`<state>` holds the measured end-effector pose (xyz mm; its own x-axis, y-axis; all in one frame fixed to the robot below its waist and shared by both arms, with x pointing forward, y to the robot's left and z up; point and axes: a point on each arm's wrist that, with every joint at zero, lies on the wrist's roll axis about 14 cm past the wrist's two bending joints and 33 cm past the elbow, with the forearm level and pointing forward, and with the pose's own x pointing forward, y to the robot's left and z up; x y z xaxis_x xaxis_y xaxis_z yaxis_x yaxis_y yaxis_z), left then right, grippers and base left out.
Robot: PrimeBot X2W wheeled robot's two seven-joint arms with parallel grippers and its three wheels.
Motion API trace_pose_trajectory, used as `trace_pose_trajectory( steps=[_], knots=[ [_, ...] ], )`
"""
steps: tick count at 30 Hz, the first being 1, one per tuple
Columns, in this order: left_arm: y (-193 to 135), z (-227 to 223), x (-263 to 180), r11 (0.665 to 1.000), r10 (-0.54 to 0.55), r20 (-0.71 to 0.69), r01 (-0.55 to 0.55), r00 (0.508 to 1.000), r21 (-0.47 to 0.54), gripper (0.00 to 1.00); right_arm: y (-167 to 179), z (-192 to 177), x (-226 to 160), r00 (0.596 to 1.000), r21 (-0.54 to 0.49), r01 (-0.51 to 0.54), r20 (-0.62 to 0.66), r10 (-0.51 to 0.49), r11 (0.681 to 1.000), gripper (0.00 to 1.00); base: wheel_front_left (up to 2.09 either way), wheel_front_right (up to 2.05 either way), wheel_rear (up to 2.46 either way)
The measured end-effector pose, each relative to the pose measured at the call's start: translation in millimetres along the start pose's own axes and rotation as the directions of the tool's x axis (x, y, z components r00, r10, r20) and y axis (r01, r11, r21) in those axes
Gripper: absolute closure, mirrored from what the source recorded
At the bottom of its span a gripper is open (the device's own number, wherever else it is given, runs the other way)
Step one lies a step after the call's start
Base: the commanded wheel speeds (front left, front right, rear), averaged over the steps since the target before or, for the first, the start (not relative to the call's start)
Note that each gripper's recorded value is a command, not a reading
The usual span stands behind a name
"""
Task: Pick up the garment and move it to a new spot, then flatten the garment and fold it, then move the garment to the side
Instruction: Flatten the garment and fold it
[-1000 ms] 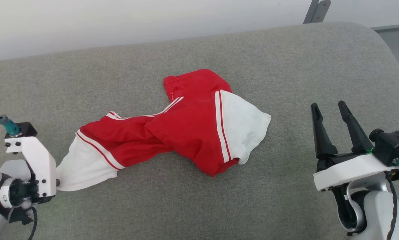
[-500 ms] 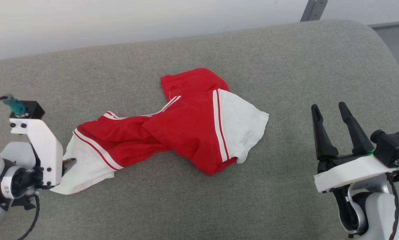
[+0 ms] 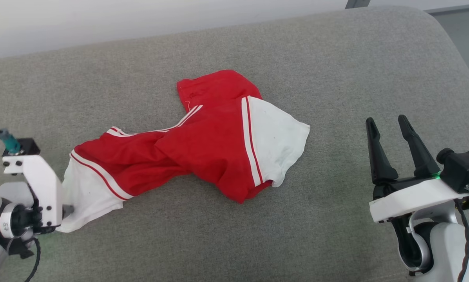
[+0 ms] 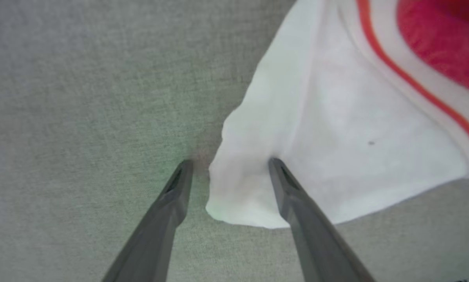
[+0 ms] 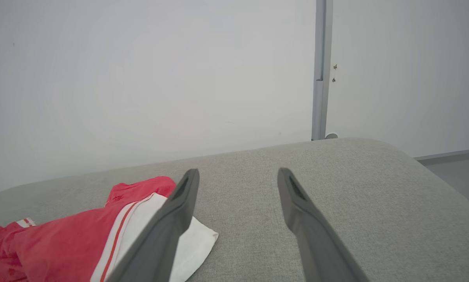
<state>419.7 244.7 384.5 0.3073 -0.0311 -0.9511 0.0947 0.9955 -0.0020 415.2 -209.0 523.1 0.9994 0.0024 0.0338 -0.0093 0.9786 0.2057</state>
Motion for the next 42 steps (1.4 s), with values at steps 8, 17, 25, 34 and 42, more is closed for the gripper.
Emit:
trace_pose_trajectory(
  steps=[8, 17, 25, 34, 42],
  knots=[
    [5, -9, 14, 0.998, -0.015, -0.024, 0.014, 1.0, -0.059, 0.77, 3, -13, 2, 0.998, 0.01, -0.01, -0.059, 0.011, 1.0, 0.0, 0.0, 0.0, 0.0],
    [3, -11, 17, 0.996, -0.049, -0.01, 0.049, 0.999, -0.075, 1.0, 24, -53, 9, 0.959, 0.035, -0.106, -0.259, 0.111, 0.994, 0.0, 0.0, 0.0, 0.0],
    [-2, -9, 21, 0.995, -0.063, 0.01, 0.064, 0.998, -0.076, 1.0, 35, -88, 31, 0.862, 0.008, -0.216, -0.468, 0.194, 0.976, 0.0, 0.0, 0.0, 0.0],
    [-7, -8, 23, 0.992, -0.086, 0.028, 0.088, 0.996, -0.089, 1.0, 39, -116, 61, 0.727, -0.019, -0.296, -0.653, 0.212, 0.955, 0.0, 0.0, 0.0, 0.0],
    [-6, -10, 25, 0.989, -0.099, 0.042, 0.103, 0.994, -0.105, 1.0, 42, -154, 60, 0.541, -0.001, -0.319, -0.821, 0.181, 0.948, 0.0, 0.0, 0.0, 0.0]
  ],
)
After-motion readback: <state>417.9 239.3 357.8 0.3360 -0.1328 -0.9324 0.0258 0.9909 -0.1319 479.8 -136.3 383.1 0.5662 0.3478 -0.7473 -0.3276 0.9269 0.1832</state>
